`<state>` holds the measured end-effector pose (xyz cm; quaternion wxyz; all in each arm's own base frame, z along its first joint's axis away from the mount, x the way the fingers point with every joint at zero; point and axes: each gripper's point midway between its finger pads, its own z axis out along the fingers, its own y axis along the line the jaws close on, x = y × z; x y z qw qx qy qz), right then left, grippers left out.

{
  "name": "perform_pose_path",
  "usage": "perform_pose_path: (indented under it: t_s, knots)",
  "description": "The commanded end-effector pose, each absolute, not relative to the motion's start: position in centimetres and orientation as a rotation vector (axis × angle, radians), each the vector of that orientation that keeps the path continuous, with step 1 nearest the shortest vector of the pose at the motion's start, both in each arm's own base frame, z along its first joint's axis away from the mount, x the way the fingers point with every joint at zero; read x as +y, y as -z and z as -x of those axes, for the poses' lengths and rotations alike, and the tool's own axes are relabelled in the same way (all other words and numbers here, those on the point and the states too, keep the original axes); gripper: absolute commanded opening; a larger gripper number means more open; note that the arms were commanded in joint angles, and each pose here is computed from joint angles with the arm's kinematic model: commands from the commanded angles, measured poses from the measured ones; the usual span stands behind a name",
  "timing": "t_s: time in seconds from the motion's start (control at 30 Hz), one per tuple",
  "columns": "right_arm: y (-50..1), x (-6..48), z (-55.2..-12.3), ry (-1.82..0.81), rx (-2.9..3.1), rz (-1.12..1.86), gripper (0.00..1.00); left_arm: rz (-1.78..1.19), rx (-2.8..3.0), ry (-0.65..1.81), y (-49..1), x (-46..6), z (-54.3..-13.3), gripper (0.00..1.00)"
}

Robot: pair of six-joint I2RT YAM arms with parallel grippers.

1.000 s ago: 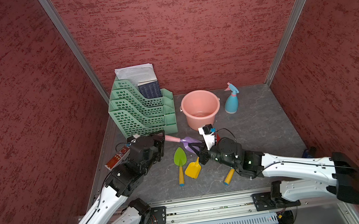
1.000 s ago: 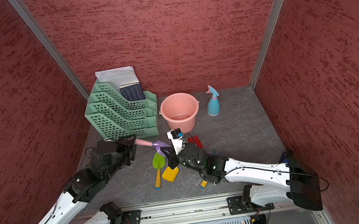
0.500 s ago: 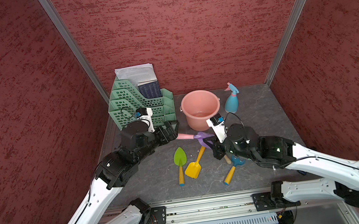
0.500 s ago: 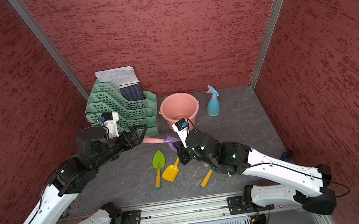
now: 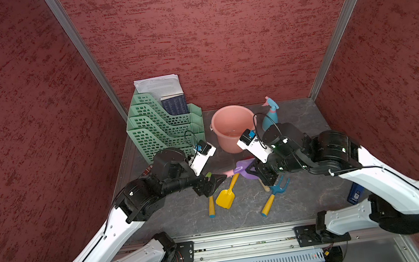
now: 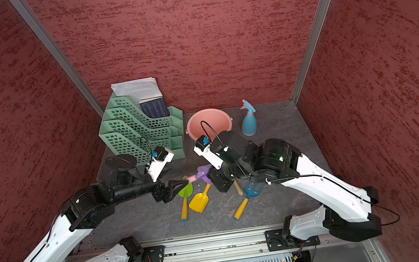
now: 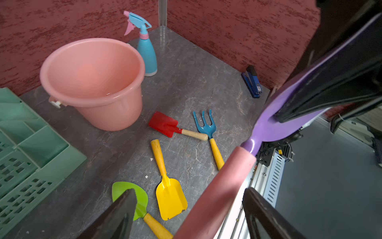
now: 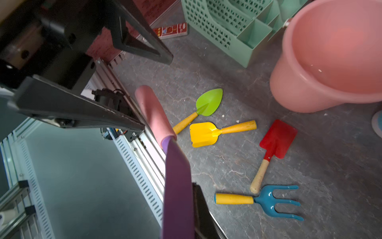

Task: Organize the gardening tools
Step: Pick up the gardening tool from the center of the board.

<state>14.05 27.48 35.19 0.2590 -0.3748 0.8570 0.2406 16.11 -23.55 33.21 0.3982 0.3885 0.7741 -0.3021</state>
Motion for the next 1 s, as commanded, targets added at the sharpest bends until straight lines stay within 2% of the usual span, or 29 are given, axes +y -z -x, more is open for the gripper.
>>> perform_pose_path:
  t_s: [0.0,0.13,0.57,0.87,0.97]
  knots:
    - [-34.6,27.2,-12.0,-0.713,2.364,1.172,0.0,-1.146,1.846,0.851,-34.5,-24.9,-13.9,0.77]
    - [-34.7,27.5,-12.2,-0.726,2.356,1.189,0.0,-1.22,1.829,0.901,-34.4,-25.8,-12.8,0.63]
    - [-36.2,28.3,-12.9,-0.834,2.295,1.172,0.0,-1.287,1.845,0.963,-33.1,-27.4,-12.2,0.6]
    - [-36.7,28.4,-13.1,-0.843,2.278,1.194,0.0,-1.303,1.863,0.968,-32.4,-28.3,-12.6,0.46]
    - [-36.5,28.3,-13.2,-0.83,2.287,1.197,0.0,-1.312,1.871,0.968,-32.1,-28.5,-12.7,0.37]
